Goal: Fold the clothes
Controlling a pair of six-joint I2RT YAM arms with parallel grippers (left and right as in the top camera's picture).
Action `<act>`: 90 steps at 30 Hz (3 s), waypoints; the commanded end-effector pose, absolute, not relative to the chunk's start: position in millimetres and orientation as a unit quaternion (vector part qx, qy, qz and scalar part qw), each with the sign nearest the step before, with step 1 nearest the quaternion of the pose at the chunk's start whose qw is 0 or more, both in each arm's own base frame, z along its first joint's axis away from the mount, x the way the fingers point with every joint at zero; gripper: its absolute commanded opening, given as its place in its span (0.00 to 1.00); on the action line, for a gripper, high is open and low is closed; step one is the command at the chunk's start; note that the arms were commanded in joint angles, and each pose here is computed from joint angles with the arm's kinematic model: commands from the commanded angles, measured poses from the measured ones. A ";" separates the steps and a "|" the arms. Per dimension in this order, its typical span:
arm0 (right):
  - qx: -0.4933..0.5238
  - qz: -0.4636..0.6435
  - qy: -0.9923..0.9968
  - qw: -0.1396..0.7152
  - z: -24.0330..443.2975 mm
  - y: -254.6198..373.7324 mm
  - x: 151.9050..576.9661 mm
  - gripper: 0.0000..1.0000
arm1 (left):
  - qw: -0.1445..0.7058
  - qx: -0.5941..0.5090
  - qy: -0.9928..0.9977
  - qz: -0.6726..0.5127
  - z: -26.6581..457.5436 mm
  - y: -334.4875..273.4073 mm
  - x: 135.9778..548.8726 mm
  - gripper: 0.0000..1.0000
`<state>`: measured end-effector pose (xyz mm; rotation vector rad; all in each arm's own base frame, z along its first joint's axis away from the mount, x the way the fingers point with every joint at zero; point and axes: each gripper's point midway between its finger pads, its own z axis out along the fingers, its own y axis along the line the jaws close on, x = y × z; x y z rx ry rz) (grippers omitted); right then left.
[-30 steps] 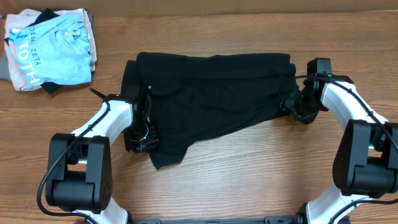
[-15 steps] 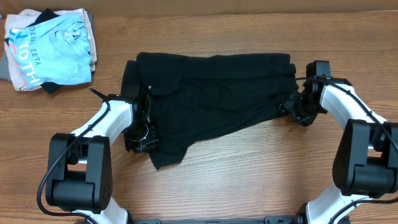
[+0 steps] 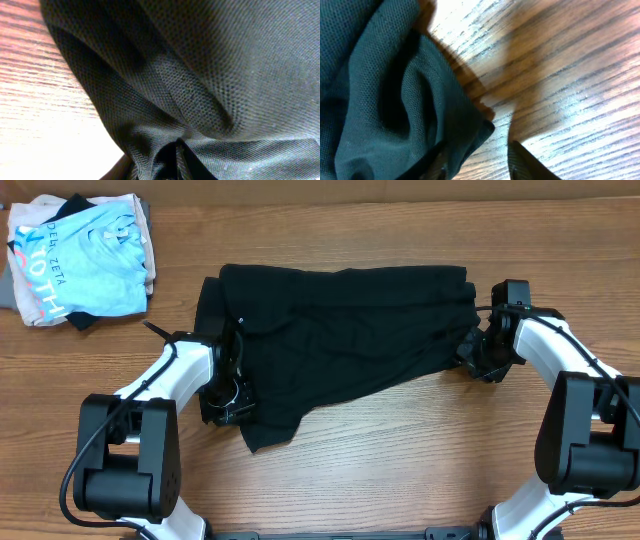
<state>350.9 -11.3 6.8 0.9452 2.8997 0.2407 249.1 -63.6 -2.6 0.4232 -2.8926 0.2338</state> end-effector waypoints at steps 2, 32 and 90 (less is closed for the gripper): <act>0.313 0.074 0.946 0.047 4.3 -14.5 349.4 0.39 | 0.120 0.140 -0.980 0.072 -11.5 -63.3 242.4 0.24; 0.431 -0.049 0.901 0.019 86.5 -68.5 290.8 0.04 | 0.088 0.137 -0.983 0.082 45.7 -63.6 239.5 0.04; 0.383 0.068 0.911 0.133 122.7 -35.4 279.2 1.00 | -0.103 0.117 -0.977 0.148 55.8 -78.7 319.1 0.80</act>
